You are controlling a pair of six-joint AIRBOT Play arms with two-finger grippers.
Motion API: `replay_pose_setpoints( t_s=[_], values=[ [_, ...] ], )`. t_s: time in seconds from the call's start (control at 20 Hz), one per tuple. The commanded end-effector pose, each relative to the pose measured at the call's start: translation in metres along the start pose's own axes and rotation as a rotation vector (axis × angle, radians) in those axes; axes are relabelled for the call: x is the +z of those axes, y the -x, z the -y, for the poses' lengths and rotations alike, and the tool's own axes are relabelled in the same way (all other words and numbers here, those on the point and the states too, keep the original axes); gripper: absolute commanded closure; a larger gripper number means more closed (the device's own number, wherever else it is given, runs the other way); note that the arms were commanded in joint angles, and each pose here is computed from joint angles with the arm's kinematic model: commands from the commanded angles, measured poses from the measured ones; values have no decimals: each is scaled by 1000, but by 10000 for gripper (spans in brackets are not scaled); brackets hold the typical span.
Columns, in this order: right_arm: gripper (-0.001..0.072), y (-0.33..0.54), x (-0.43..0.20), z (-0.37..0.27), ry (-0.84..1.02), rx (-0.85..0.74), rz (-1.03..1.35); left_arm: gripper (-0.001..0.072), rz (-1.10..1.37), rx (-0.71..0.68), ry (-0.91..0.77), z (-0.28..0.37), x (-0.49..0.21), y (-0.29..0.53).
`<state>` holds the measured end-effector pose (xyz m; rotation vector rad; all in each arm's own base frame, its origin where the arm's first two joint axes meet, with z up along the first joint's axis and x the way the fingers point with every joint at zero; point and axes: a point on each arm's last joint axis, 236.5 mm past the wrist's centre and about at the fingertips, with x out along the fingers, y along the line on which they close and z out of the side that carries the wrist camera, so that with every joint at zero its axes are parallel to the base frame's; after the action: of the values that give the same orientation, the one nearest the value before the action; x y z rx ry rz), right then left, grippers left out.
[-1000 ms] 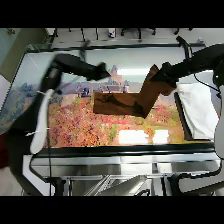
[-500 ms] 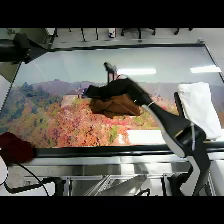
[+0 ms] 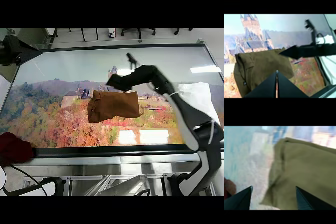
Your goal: Fold the shirts.
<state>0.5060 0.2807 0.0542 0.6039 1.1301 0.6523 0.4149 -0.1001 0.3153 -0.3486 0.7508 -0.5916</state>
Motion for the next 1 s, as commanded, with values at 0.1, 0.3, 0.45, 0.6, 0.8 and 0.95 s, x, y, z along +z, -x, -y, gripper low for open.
replay_pose_setpoints(
  t_s=[0.1,0.3,0.45,0.6,0.8,0.95],
  values=[
    [6,99,-29,136,-168,-291,-174,688,-5,-1,-4,1,-1,0],
    [6,66,-60,174,-213,-305,-232,687,-2,-1,-4,1,-1,0],
    [6,29,-75,176,-248,-206,-289,688,-2,-1,-4,1,-1,0],
    [7,-1,-76,158,-284,-57,-291,688,-3,-1,-4,1,-1,0],
    [8,-28,-85,164,-290,-71,-301,688,-5,-2,-4,1,-1,0],
    [507,-41,-83,158,-270,-60,-280,688,-5,-2,-4,1,-1,0]
  ],
)
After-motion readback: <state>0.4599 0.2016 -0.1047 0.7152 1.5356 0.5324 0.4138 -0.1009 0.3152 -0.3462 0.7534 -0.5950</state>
